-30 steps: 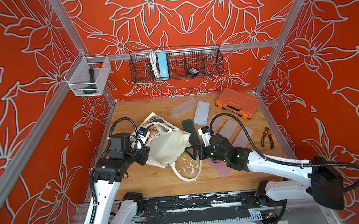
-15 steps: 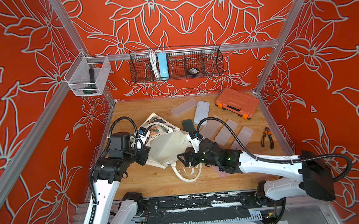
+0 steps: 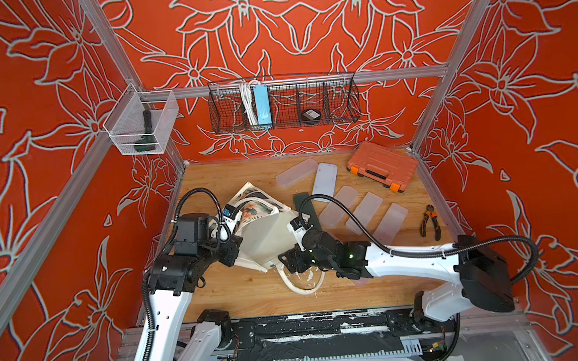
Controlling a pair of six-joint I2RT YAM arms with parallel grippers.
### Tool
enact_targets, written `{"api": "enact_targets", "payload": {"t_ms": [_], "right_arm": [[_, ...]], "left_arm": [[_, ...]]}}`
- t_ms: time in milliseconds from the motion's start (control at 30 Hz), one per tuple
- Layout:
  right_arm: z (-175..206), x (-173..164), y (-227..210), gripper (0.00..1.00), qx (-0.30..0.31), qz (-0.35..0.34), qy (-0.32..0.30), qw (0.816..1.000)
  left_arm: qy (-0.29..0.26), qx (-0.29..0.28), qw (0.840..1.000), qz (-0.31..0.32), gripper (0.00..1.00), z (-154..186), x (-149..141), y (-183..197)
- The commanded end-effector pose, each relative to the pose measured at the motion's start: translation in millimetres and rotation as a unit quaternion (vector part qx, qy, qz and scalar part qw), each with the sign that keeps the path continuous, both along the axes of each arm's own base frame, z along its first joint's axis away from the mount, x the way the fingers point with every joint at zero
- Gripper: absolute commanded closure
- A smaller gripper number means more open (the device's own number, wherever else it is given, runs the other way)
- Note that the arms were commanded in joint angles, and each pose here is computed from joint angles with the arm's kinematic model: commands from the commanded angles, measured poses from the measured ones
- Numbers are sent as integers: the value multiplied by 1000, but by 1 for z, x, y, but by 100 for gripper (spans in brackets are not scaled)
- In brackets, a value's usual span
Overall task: Take out the pencil case from the canvas bag
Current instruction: Pick up the pencil case from the canvas bag.
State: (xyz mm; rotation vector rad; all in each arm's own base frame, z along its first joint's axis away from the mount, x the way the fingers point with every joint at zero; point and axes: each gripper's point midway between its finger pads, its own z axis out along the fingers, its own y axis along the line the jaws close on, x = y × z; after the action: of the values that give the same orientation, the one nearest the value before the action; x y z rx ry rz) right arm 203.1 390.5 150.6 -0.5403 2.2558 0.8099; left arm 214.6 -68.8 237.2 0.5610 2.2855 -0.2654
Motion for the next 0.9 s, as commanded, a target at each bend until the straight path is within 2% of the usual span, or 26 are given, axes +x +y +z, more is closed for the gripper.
{"api": "enact_targets", "payload": {"t_ms": [0,300,633,867], "right_arm": [[-4,2,7,25,-18,0,-7,1000],[-30,9,26,29,-45,-12,17,999],[-57,17,54,27,0,-57,80,995],[-65,31,66,24,45,-118,110,986]], "left_arm": [[-28,-15,999,-15,100,17,0,-6],[-28,-21,999,-19,100,18,-3,-8],[-36,-14,999,-28,100,13,-7,-8],[-37,-20,998,-42,100,13,-13,-12]]}}
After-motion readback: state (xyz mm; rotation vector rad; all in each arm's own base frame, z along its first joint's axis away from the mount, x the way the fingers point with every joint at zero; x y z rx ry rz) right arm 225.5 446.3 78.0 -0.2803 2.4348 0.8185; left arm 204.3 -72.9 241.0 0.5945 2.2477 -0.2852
